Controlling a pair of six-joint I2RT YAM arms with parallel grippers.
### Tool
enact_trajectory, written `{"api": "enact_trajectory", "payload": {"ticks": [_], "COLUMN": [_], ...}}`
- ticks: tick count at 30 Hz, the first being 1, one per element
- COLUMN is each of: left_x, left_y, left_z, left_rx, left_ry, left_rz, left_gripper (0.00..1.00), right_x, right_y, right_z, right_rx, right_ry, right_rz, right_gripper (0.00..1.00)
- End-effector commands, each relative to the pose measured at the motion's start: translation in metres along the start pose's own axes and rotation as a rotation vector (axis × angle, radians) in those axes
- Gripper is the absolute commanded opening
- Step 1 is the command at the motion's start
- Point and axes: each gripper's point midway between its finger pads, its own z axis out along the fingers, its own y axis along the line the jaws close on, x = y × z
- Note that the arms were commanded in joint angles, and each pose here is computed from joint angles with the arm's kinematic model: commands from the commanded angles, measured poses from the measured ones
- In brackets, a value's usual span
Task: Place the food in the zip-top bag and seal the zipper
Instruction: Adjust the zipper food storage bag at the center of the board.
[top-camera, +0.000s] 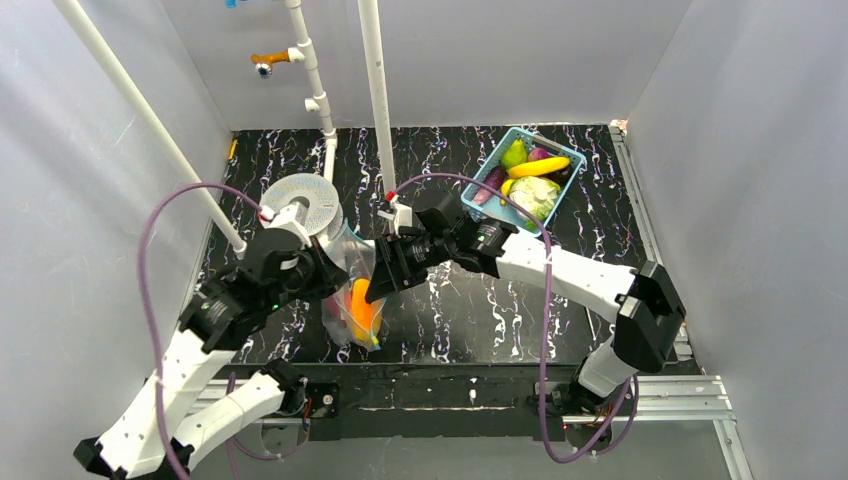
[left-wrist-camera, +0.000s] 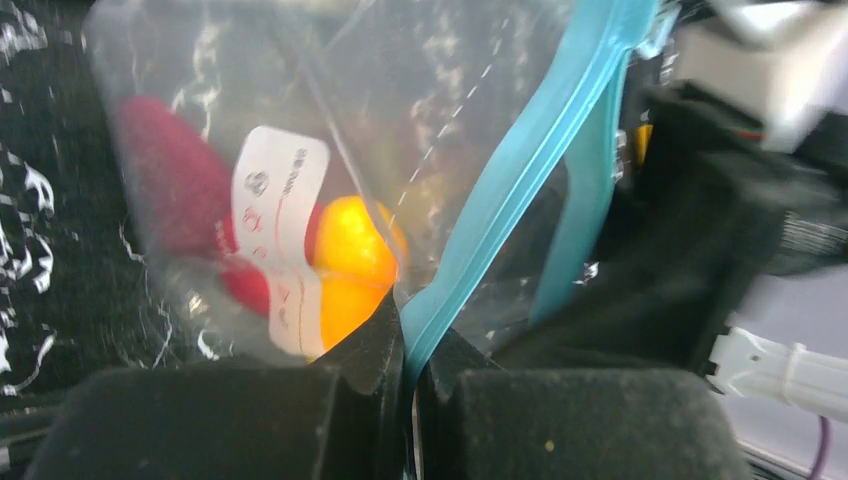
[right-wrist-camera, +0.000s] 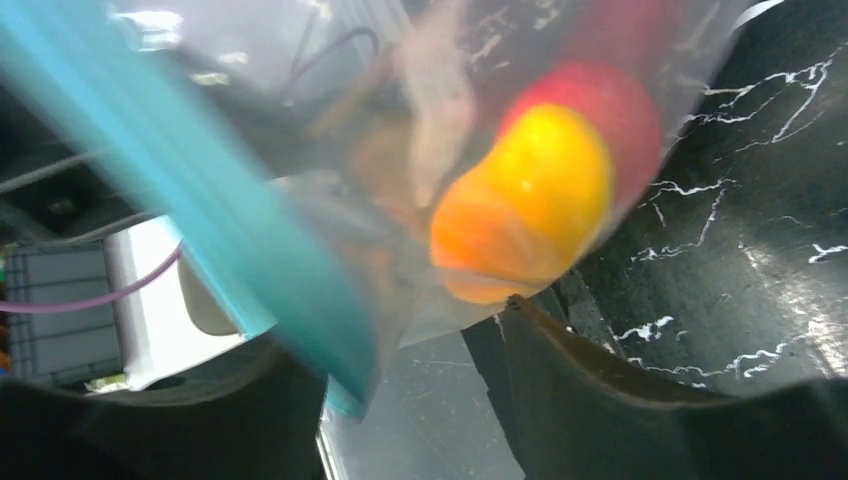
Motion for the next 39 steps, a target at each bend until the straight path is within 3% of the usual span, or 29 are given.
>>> {"api": "enact_trajectory", "payload": {"ticks": [1,5,14,18,19,22,23,26,31,35,39], "left_x": [0.024,0.029,0.026,0.020,0.018,0.008,0.004,-0.006,-0.010,0.022,0.063], "left_y": [0.007,0.006,0.000,-0.004,-0.006,-0.020,-0.026,-0.040,-0.035,-0.005,0.023], "left_z": [0.023,0.029,0.030,0.025,0.022,0.006,-0.003,-0.033,-0.052,-0.008,0.028], "left_rx": [-0.018,0.005,0.028,0.045,0.054,0.105,0.131,0.189,0.173,0.066,-0.090], "left_ry": [0.062,0.062,0.056,0.036,0.031,0.023,0.023,0.017,-0.022,0.020,0.139], "left_rz": [-0.089,-0.119,-0.127,-0.133,-0.131,-0.096,-0.078,-0.075,-0.257,-0.424,-0.475], "left_gripper": [0.00,0.00,0.00,0.00,0.00,0.00,0.00,0.00,0.00,0.00,0.00], "right_x": [0.017,0.033,0.058,0.058,0.056,0.044,0.036,0.015,-0.001,-0.006,0.006], "right_y": [0.011,0.013,0.006,0.027,0.037,0.075,0.096,0.142,0.170,0.140,0.082], "right_z": [-0.011,-0.011,-0.002,0.000,0.000,-0.012,-0.022,-0.056,-0.084,-0.064,-0.036], "right_rx": [-0.003,0.029,0.160,0.080,0.037,-0.119,-0.194,-0.319,-0.408,-0.471,-0.347], "right_ry": [-0.010,-0.023,-0.039,-0.022,-0.022,-0.012,-0.009,-0.009,-0.043,-0.040,-0.042], "right_rz": [-0.030,-0.047,-0.011,-0.047,-0.055,-0.043,-0.049,-0.035,0.025,0.186,0.224], "right_gripper": [0.78,0.90,0.86,0.69,0.57,0.08,0.02,0.01,0.01,0.01,0.01]}}
